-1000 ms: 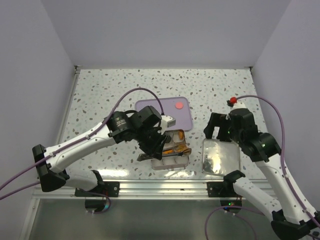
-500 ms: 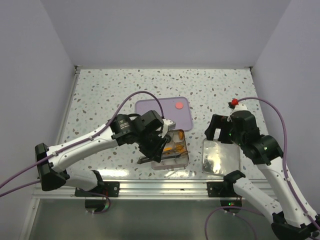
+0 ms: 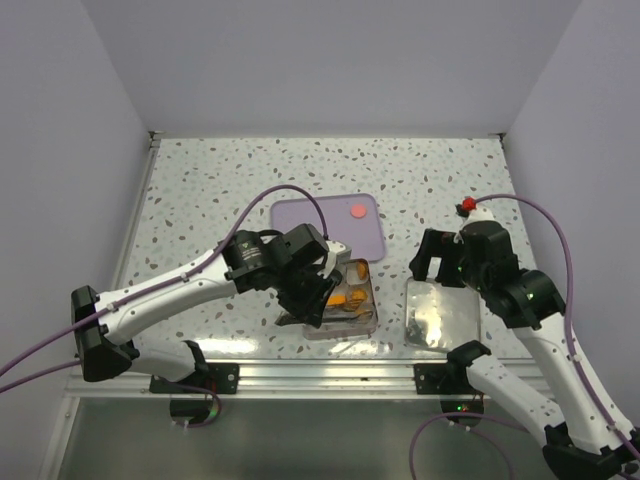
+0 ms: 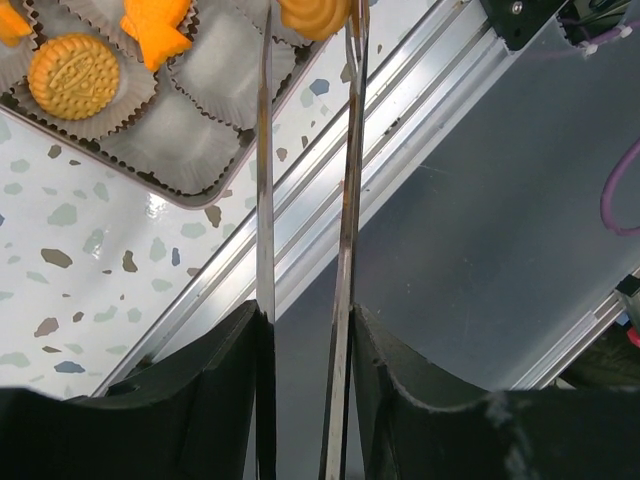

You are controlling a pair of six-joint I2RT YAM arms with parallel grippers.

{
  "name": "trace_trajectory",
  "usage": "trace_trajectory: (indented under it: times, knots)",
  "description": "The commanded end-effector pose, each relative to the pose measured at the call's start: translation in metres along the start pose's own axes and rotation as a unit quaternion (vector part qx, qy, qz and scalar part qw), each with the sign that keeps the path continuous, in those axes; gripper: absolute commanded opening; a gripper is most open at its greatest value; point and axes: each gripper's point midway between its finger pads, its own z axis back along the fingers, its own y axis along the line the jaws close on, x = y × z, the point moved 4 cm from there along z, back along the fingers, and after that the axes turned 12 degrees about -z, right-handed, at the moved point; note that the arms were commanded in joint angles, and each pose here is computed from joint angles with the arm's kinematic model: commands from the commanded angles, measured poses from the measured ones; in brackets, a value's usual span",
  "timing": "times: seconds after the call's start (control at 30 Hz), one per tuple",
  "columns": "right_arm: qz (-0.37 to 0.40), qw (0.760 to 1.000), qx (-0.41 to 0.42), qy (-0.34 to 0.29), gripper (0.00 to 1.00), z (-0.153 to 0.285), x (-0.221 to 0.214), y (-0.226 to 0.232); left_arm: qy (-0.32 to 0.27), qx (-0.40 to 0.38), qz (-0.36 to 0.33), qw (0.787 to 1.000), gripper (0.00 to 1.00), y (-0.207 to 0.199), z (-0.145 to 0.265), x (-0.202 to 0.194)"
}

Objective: Pack the cookies

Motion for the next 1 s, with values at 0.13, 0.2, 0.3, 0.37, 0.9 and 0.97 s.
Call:
trace_trajectory:
  times: [0.13,0.2,0.3,0.37,0.9,0.97]
  knots:
    - [0.01,1.0,-0.008,-0.008,0.99,-0.006,0.004,0.0,-0.023,-0.006,-0.012,1.0,0.47,-0.005,0.0,0.015]
    - [0.01,1.0,-0.009,-0.009,0.99,-0.006,0.004,0.0,-0.026,-0.004,-0.016,1.0,0.48,-0.005,0.001,0.018]
    - [0.012,1.0,-0.01,-0.009,0.99,-0.008,0.005,0.0,-0.034,0.003,-0.021,0.999,0.49,-0.005,0.006,0.026]
    - [0.013,1.0,-0.01,-0.009,0.99,-0.009,0.005,0.0,-0.044,0.018,-0.023,0.999,0.49,-0.003,0.009,0.034]
    - [0.015,0.999,-0.007,-0.029,0.99,-0.002,0.025,0.011,-0.104,0.177,0.034,0.978,0.53,0.091,0.046,0.12]
    - [0.014,0.999,-0.006,-0.029,0.99,0.0,0.025,0.012,-0.098,0.193,0.041,0.976,0.53,0.106,0.035,0.128]
